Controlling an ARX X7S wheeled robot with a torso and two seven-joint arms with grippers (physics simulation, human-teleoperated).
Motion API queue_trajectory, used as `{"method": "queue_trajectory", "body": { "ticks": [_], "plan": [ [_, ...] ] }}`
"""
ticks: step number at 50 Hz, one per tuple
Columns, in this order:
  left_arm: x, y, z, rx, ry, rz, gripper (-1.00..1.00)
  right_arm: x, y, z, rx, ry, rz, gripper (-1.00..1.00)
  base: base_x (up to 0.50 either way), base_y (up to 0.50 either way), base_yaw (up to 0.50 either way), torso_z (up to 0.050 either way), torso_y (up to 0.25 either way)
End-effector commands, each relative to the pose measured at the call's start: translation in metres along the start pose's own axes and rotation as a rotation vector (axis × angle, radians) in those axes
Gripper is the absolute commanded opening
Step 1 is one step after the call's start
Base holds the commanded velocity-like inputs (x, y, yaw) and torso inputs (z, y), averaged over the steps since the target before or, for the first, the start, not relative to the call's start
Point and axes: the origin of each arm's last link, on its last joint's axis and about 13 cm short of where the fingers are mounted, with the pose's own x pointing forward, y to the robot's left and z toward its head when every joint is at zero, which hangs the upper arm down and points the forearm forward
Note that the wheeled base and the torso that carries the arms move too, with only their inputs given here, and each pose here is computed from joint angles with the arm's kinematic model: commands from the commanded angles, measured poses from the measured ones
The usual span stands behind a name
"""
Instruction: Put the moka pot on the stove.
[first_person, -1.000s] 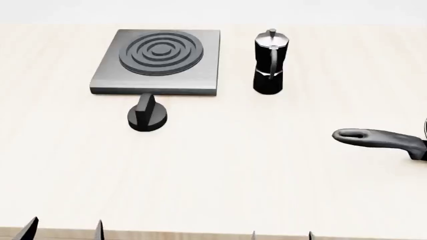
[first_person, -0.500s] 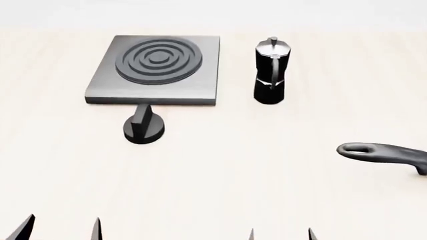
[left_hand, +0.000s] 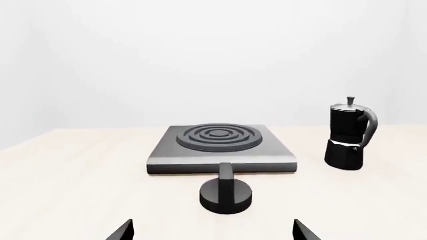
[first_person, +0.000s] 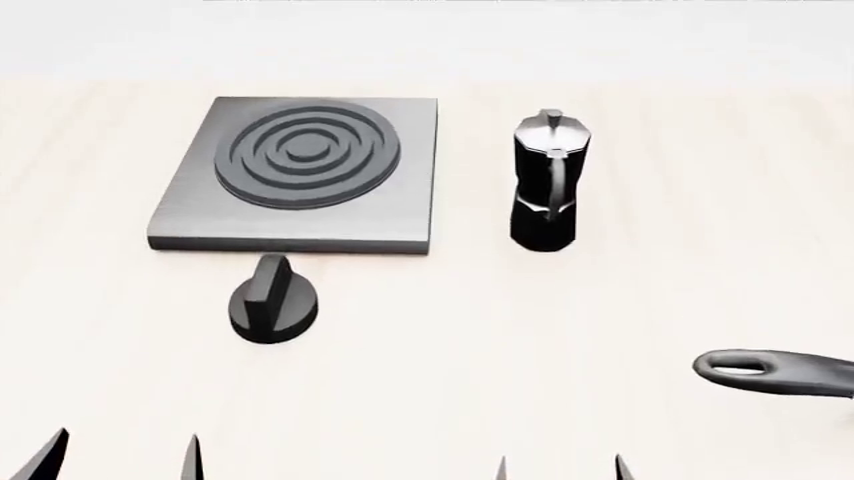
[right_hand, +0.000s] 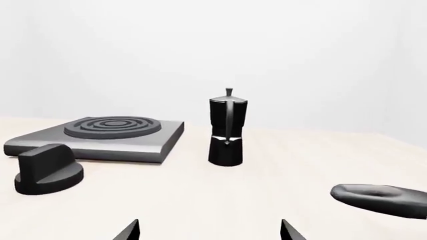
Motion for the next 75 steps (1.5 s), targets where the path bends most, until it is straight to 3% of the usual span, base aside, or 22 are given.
{"method": "queue_trajectory", "body": {
  "ticks": [1, 75],
  "plan": [
    [0.0024, 0.0021, -0.0036, -0.009, 0.0, -0.009, 1.0, 0.0, 0.0013, 0.0003, -0.006, 0.002, -0.003, 1.0, 0.25, 0.0, 0.0, 0.0, 0.0],
    [0.0012, 0.003, -0.0012, -0.008, -0.008, -0.006, 1.0, -0.0001, 0.0013, 0.0003, -0.007, 0.005, 0.0, 1.0, 0.25, 0.0, 0.0, 0.0, 0.0]
  ]
}}
